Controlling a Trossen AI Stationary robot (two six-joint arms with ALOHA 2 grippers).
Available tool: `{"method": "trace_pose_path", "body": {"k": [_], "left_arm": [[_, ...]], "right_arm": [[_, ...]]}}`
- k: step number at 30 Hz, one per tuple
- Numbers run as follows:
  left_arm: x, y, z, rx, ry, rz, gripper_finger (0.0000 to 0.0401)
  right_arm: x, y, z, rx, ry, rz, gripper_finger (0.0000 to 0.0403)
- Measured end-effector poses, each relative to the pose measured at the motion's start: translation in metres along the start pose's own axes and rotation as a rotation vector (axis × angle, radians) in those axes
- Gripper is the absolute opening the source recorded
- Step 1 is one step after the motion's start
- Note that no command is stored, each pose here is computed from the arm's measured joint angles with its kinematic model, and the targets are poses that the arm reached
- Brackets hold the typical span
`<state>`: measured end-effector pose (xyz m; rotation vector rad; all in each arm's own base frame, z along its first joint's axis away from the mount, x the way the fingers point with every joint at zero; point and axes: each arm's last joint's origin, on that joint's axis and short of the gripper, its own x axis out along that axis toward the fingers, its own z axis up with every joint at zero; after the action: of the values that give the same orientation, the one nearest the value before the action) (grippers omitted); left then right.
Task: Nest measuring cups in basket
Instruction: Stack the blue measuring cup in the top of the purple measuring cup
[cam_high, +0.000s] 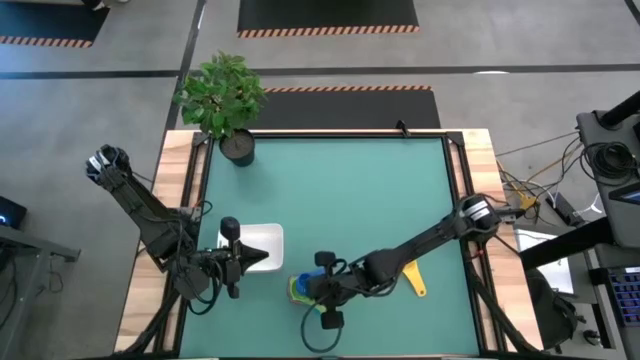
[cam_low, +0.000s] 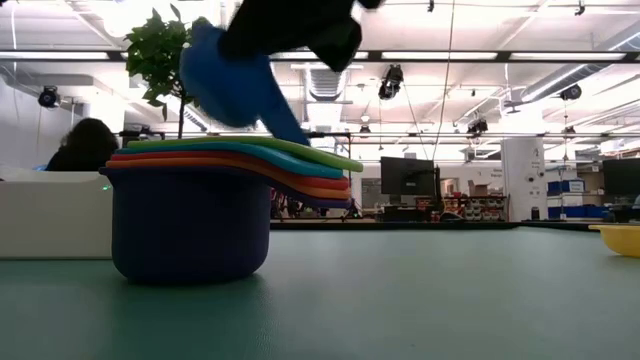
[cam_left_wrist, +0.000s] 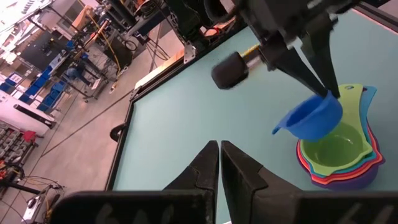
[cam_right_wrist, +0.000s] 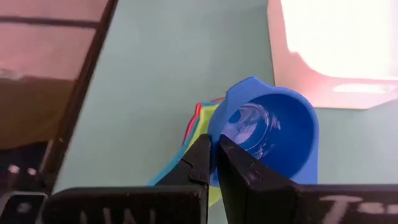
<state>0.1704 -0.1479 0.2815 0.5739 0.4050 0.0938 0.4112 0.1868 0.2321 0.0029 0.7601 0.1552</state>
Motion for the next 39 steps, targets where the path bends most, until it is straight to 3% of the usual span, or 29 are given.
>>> {"method": "trace_pose_path", "body": {"k": [6,15,28,34,39], "left_arm": [[0.0,0.0,0.0,-0.001,0.0,0.0,0.0],[0.0,0.0,0.0,0.0,0.0,0.0,0.0],[0.0,0.0,0.0,0.0,0.0,-0.001,0.0],[0.0,0.0,0.0,0.0,0.0,0.0,0.0],[0.0,0.0,0.0,-0.001,0.0,0.0,0.0]], "right_arm": [[0.016,0.0,-0.01,-0.034,0.042,-0.009,0.0009],[0.015,0.001,-0.008,-0.048,0.037,0.008,0.0013],[0.014,-0.001,-0.006,-0.044,0.035,0.008,0.0102],[-0.007,-0.008,0.001,-0.06,0.05,-0.003,0.0117],[-0.028,-0.033,0.011,-0.056,0.071,-0.046,0.0096]]}}
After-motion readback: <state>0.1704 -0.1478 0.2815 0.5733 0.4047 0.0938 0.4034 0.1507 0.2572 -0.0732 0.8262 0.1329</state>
